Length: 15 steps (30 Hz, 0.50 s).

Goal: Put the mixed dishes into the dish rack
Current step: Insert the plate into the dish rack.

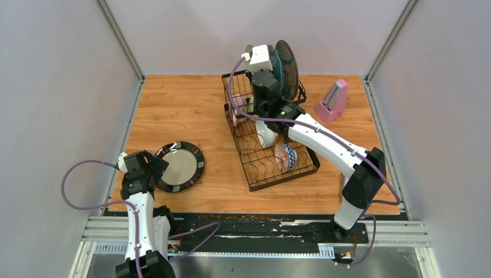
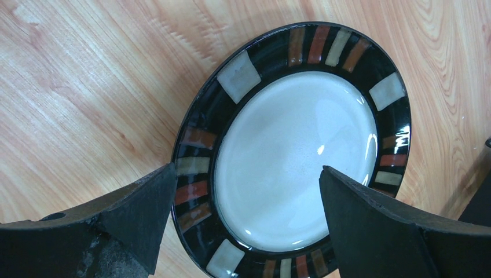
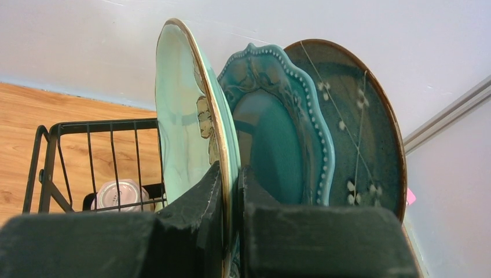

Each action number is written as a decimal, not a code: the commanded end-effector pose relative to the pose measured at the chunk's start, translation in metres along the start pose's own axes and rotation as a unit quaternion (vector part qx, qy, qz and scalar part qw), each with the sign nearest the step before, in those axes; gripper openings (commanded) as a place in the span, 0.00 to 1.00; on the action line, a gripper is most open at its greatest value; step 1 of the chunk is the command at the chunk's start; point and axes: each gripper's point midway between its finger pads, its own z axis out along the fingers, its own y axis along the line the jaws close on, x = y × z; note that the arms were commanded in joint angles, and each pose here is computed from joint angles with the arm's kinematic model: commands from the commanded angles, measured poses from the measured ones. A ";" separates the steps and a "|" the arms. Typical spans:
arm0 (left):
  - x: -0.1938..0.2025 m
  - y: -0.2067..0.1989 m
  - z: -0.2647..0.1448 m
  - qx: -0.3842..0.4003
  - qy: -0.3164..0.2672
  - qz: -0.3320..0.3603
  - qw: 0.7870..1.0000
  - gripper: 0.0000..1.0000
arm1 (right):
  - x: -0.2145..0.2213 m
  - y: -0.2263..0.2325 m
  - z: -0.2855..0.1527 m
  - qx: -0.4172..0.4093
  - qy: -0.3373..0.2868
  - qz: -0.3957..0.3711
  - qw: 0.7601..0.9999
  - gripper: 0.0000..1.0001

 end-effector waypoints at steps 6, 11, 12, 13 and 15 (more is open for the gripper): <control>-0.009 -0.003 -0.003 0.000 -0.017 -0.005 1.000 1.00 | -0.007 -0.002 -0.003 -0.016 0.010 0.059 0.998 0.20; -0.008 -0.002 -0.002 -0.002 -0.017 -0.006 1.000 1.00 | -0.017 -0.006 -0.014 -0.038 0.004 0.081 0.996 0.41; -0.008 -0.002 -0.001 -0.003 -0.016 -0.007 1.000 1.00 | -0.019 -0.007 -0.015 -0.040 0.002 0.083 0.996 0.41; -0.007 -0.001 -0.001 -0.003 -0.015 -0.007 1.000 1.00 | -0.020 -0.009 -0.016 -0.040 0.001 0.084 0.996 0.41; -0.007 -0.001 -0.001 -0.003 -0.016 -0.007 1.000 1.00 | -0.024 -0.011 -0.019 -0.042 -0.002 0.087 0.995 0.44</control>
